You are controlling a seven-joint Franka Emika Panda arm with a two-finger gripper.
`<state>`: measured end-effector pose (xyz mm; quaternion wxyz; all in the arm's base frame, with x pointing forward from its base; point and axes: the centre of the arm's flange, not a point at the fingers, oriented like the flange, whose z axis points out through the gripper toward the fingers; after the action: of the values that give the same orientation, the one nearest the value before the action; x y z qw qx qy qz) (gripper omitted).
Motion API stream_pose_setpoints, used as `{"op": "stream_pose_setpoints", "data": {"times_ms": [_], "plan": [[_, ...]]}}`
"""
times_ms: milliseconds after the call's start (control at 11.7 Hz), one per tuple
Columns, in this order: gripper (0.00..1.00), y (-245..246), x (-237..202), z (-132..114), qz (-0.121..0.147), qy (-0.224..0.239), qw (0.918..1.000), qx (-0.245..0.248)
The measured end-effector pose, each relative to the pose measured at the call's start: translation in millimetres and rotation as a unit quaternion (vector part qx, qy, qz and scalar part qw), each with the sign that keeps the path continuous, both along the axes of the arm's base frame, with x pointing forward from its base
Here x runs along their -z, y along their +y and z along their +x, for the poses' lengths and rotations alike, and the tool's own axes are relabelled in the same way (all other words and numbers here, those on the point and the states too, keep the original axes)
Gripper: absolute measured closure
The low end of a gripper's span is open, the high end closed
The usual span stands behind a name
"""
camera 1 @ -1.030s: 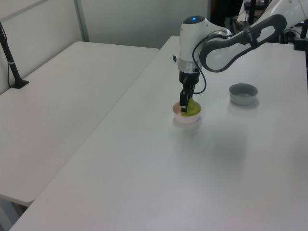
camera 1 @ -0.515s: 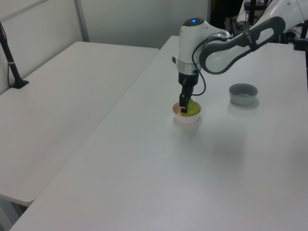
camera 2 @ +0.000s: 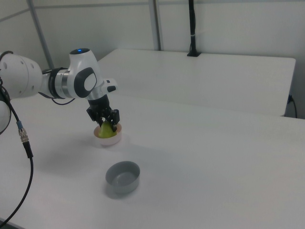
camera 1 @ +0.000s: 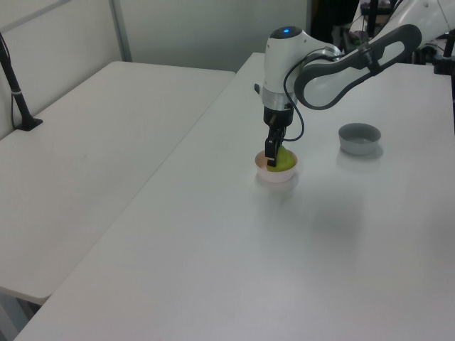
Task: Pick up a pear from the bowl
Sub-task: 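Lower the gripper around the pear and close on it, then lift the green pear up out of the pink bowl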
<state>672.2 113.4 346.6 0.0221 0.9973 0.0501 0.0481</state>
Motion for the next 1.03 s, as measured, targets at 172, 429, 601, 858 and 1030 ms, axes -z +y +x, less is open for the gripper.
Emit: {"op": "stream_pose_setpoints", "data": {"times_ms": [172,429,601,858,1030], "plan": [[0.41,0.0,0.0,0.0,0.000,0.000,1.0000,0.000],[0.41,0.0,-0.2,0.0,0.000,0.000,1.0000,0.000],[0.41,-0.9,-2.4,0.5,0.000,-0.002,1.0000,0.001],[0.41,-3.9,-19.3,3.0,0.002,-0.016,0.9999,0.003],[0.41,-5.2,-30.7,3.0,0.003,-0.024,0.9997,0.004]]}}
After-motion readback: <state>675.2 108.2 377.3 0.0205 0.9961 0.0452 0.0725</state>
